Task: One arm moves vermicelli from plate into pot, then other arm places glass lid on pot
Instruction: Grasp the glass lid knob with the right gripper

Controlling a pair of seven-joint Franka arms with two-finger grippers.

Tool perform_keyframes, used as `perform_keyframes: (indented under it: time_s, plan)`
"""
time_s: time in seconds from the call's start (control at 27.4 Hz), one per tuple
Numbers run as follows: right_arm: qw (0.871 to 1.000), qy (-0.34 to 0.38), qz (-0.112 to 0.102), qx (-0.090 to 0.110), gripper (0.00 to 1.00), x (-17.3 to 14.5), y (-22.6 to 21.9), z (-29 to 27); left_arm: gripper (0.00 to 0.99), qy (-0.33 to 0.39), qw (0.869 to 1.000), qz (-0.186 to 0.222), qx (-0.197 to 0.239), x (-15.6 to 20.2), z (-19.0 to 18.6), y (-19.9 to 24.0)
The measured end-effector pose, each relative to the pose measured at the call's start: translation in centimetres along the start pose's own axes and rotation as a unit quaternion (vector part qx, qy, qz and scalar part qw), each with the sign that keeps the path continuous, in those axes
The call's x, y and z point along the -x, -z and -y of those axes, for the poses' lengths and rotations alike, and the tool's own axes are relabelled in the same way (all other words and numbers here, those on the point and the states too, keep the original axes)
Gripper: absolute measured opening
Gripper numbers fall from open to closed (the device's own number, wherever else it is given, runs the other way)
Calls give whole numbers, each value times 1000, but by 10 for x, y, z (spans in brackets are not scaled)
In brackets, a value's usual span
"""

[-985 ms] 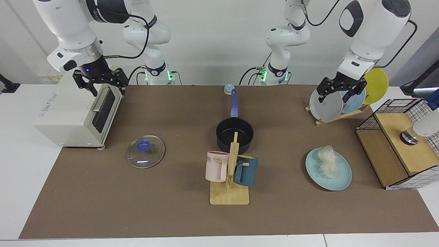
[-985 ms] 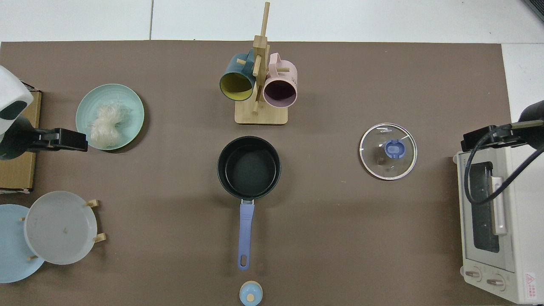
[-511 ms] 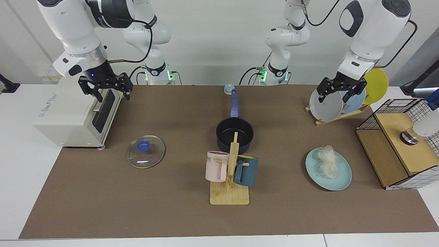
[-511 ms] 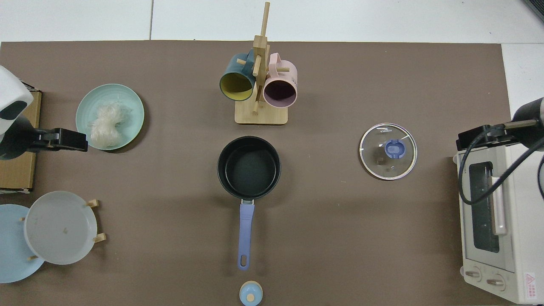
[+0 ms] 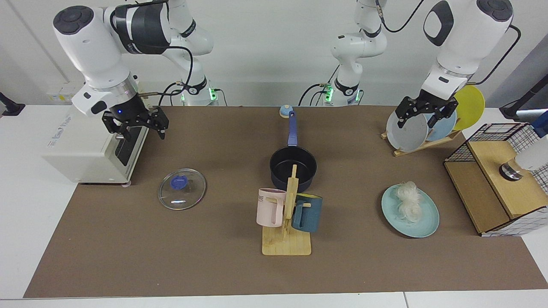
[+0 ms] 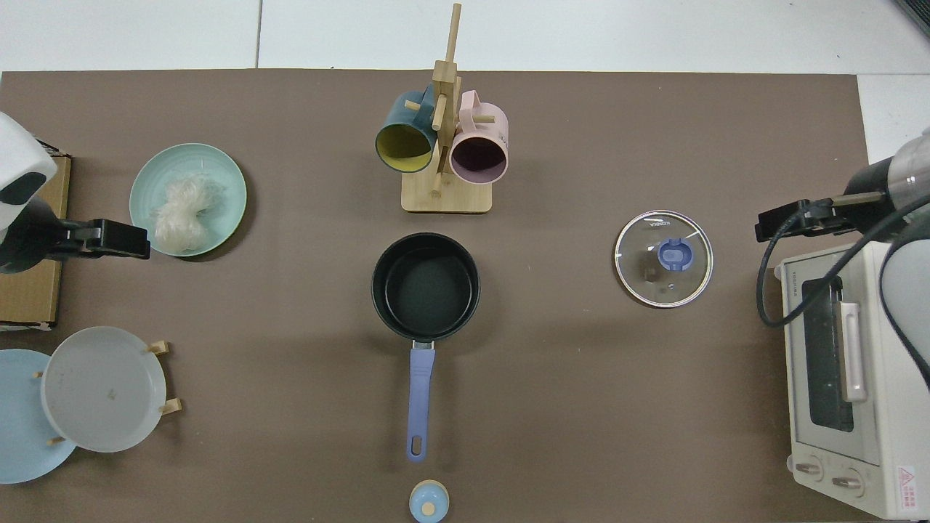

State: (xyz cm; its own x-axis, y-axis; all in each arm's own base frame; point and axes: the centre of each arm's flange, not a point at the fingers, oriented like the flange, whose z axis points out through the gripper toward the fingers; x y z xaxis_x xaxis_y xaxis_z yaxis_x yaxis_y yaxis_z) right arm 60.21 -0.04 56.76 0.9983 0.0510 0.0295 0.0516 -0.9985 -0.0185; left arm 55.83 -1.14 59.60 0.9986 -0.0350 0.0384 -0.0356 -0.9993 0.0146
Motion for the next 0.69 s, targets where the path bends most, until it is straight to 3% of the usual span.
perform_keyframes:
  time_s: [0.33, 0.69]
  plan:
    - [1000, 3, -13, 1, 1000, -25, -50, 15, 991, 0, 1000, 0, 0, 0, 0, 0]
    - [1000, 1, 0, 4, 1000, -26, -120, 15, 991, 0, 1000, 0, 0, 0, 0, 0]
